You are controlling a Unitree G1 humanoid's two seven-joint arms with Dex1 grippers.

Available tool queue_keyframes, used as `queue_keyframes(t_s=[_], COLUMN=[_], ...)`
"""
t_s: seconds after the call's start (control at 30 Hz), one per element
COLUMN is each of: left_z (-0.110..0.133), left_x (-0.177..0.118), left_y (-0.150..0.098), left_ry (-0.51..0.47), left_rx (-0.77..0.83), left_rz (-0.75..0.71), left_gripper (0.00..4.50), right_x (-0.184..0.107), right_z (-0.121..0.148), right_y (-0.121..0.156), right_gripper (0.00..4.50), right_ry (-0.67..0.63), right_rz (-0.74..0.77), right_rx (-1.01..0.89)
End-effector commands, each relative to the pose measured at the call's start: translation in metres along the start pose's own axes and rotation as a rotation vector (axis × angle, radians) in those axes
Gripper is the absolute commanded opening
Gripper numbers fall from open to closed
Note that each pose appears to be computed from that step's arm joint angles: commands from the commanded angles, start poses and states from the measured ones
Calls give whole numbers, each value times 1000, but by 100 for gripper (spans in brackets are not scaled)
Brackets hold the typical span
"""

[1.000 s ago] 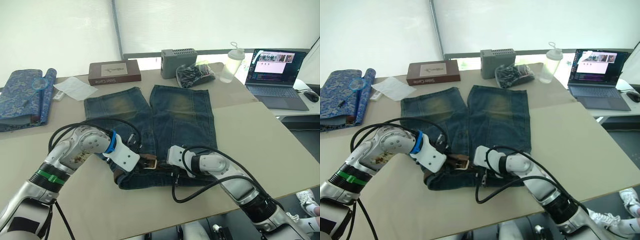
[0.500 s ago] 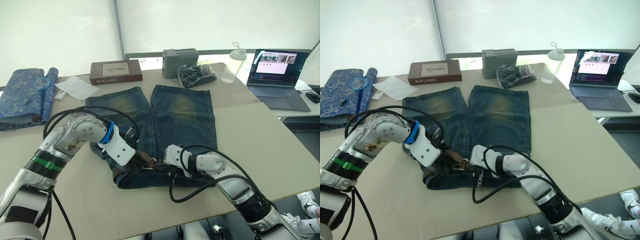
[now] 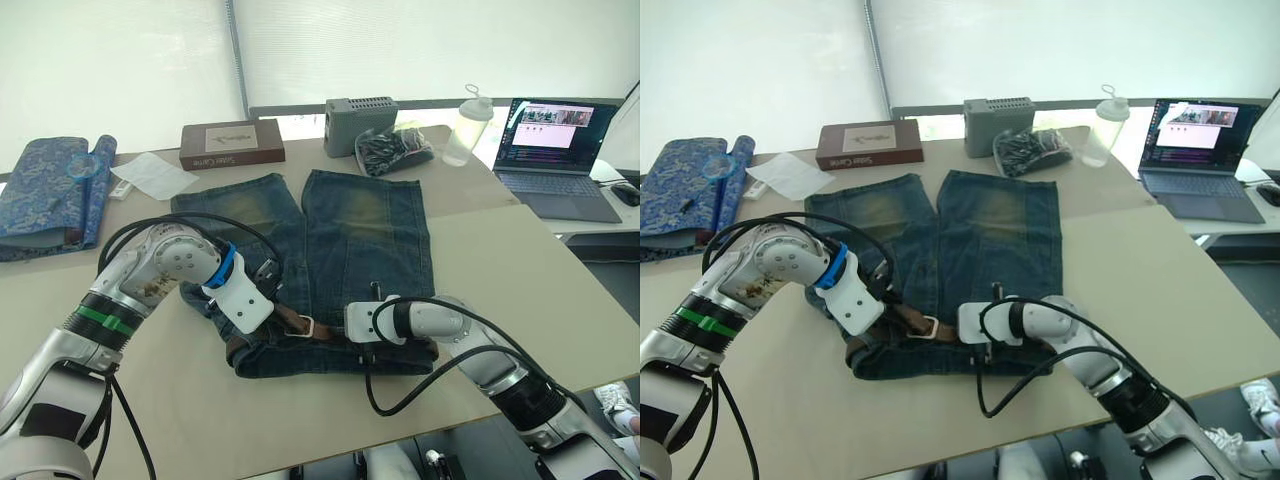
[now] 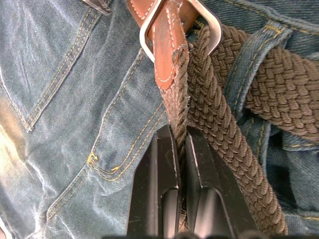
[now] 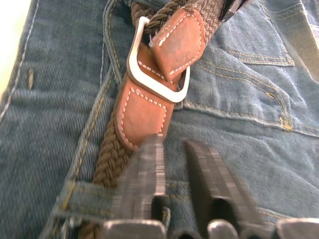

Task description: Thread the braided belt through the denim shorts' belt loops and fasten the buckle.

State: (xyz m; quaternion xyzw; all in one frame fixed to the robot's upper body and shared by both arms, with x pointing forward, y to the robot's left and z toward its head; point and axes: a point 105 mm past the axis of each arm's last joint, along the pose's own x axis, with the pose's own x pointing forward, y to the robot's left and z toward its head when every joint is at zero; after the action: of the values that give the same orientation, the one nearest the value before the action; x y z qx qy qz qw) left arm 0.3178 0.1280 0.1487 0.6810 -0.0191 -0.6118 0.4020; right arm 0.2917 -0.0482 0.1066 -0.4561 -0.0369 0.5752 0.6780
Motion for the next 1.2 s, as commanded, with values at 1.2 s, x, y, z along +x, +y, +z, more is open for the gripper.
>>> queue_keyframes(t_s=[1.2], left_z=[-5], left_x=[-8], left_y=[8], left_ry=[35], left_rx=[41], left_rz=[13], left_gripper=[0], right_x=[25], right_z=[34], right_y=[-5], right_gripper=[219], right_ry=[-220], right_rz=[-29], right_rx=[-608])
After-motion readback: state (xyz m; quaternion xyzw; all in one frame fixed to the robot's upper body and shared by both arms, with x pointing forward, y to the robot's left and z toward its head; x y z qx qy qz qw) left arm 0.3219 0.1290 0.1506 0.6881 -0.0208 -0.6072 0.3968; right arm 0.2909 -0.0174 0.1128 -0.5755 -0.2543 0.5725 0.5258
